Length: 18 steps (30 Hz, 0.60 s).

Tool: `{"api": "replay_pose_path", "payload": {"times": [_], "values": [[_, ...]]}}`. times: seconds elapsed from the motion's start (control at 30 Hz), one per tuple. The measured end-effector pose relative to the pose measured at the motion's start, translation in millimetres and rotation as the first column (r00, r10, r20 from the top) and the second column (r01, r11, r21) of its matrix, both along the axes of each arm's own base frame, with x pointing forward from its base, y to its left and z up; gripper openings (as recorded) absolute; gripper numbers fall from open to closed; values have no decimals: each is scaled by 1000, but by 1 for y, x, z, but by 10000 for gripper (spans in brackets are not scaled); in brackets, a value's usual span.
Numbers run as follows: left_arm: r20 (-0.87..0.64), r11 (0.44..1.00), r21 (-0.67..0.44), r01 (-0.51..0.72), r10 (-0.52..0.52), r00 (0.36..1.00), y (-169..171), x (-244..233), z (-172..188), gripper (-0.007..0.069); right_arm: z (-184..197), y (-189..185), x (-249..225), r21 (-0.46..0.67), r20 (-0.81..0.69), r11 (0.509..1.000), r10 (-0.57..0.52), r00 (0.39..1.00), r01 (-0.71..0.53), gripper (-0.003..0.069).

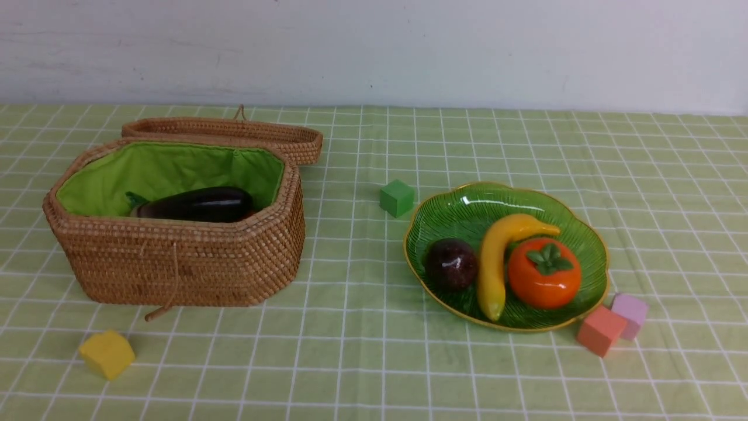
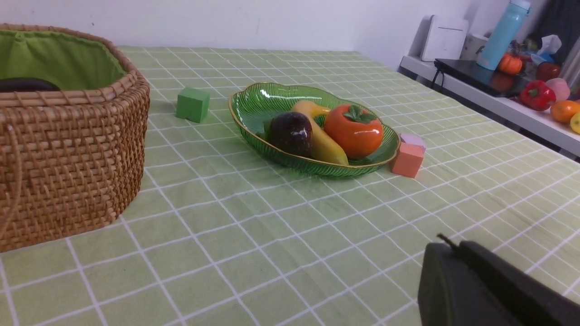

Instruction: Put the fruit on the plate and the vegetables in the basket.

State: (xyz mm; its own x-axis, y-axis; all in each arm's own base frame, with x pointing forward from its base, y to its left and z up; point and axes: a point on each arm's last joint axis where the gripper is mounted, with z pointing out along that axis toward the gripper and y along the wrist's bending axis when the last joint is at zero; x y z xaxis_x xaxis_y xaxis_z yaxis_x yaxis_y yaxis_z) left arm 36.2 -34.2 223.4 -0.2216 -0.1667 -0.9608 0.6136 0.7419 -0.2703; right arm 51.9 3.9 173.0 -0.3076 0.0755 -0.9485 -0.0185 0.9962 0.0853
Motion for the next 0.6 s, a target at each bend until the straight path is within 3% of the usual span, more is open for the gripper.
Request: {"api": "replay_pose_path", "payload": {"times": [0.33,0.47,0.57,0.6], "values": [[59,999,25,-20,19,998,1,2,1,-3,0,0,0,0,0,1000,0,1000,0,0],[117,989,-38,-141,145,983,6,8,-1,-13,0,0,0,0,0,1000,0,1000,0,3],[98,942,-98,-320,329,939,14,14,-6,-13,0,0,0,0,0,1000,0,1000,0,7],[93,938,-98,-331,340,936,15,15,-7,-13,0,0,0,0,0,1000,0,1000,0,8]]}}
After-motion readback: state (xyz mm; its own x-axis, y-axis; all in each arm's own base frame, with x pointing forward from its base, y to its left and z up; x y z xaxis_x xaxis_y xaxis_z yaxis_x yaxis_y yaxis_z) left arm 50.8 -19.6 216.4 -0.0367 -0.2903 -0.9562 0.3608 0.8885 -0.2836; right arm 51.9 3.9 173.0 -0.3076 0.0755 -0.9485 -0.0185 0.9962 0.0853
